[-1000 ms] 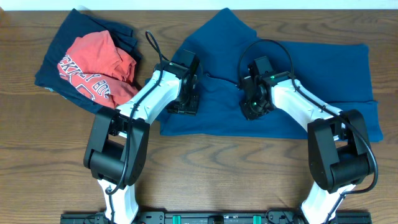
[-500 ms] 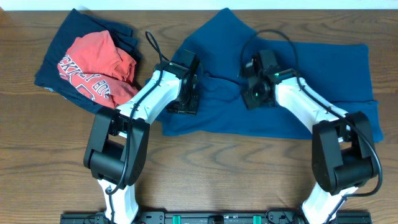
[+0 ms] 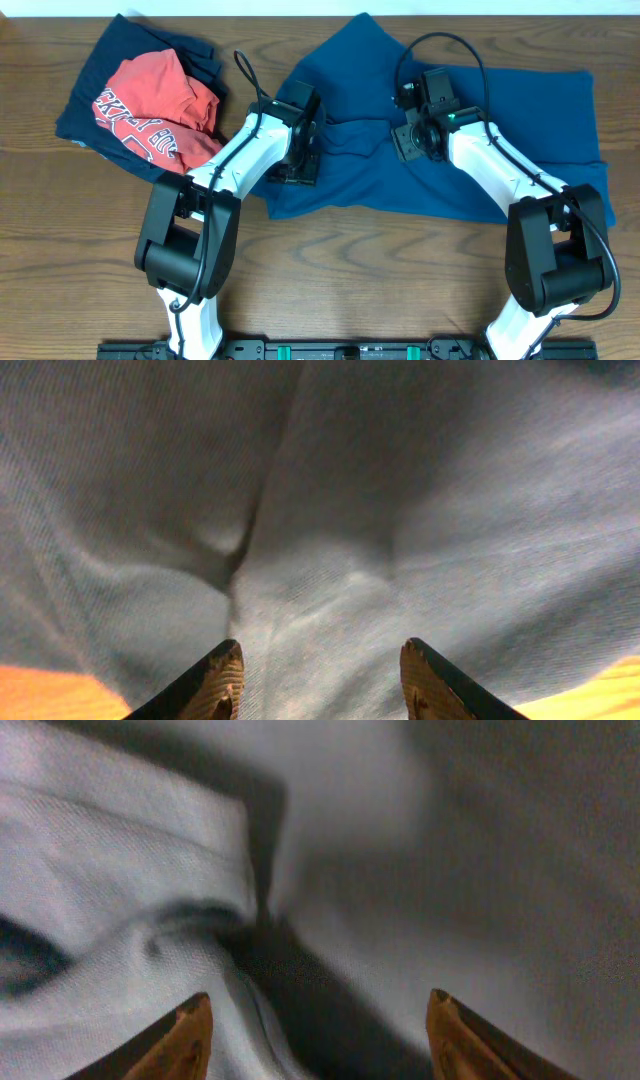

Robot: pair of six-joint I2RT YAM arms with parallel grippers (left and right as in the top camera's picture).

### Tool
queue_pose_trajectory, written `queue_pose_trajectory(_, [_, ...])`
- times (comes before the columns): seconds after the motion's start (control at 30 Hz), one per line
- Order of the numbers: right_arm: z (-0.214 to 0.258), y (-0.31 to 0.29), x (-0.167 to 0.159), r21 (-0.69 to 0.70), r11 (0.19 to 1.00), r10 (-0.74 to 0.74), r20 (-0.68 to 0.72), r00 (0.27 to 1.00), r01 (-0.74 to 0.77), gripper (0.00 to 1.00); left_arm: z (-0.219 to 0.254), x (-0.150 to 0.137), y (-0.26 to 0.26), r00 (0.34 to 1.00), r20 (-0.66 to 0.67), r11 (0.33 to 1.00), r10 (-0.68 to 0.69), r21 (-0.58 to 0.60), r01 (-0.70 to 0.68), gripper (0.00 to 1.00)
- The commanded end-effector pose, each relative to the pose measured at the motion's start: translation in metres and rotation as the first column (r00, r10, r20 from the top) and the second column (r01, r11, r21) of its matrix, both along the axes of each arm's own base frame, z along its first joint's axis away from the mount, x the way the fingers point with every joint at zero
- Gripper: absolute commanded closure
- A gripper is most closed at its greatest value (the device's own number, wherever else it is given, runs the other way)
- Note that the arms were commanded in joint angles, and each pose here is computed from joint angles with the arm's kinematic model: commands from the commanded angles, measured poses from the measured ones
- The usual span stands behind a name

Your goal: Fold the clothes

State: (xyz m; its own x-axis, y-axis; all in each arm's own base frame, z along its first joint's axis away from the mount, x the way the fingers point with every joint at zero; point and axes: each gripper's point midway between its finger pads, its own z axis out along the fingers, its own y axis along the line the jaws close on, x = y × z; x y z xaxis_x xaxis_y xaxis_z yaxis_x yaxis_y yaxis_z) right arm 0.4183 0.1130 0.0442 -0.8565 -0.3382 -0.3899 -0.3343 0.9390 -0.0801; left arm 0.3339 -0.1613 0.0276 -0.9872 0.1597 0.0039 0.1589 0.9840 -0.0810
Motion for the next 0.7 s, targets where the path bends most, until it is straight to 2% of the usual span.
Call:
queue_pose_trajectory(0.0, [0.011, -0.014, -0.005, -0.040, 0.999, -0.030, -0.010, 1.000, 0.029, 0.34, 0.010, 0.005, 0.015, 0.999, 0.032, 0.997, 0.012, 0.074, -0.014, 0.47])
queue_pose_trajectory(0.1, [0.006, -0.018, -0.020, -0.054, 0.998, -0.047, -0.074, 0.996, 0.043, 0.37, 0.010, 0.000, 0.032, 0.999, 0.011, 0.989, 0.037, 0.140, -0.038, 0.47])
queue_pose_trajectory(0.23, [0.010, -0.025, -0.030, -0.039, 0.991, -0.129, -0.110, 0.986, 0.125, 0.39, 0.008, 0.000, 0.049, 0.996, -0.001, 0.984, 0.093, 0.154, -0.092, 0.46])
queue_pose_trajectory(0.4, [0.037, -0.025, -0.035, 0.028, 0.985, -0.166, -0.087, 0.982, 0.169, 0.37, -0.004, -0.002, 0.062, 0.991, -0.015, 0.980, 0.136, 0.148, -0.132, 0.37])
queue_pose_trajectory(0.57, [0.080, -0.041, -0.039, 0.101, 0.953, -0.287, -0.018, 0.958, 0.287, 0.30, -0.029, -0.018, 0.066, 0.989, -0.045, 0.981, 0.144, 0.141, -0.136, 0.36])
queue_pose_trajectory(0.6, [0.089, -0.047, -0.040, 0.120, 0.939, -0.323, -0.007, 0.946, 0.322, 0.29, -0.033, -0.020, 0.067, 0.989, -0.045, 0.980, 0.144, 0.142, -0.136, 0.37])
queue_pose_trajectory(0.67, [0.102, -0.061, -0.044, 0.153, 0.904, -0.404, 0.001, 0.915, 0.399, 0.27, -0.038, -0.022, 0.069, 0.988, -0.042, 0.979, 0.148, 0.145, -0.140, 0.58])
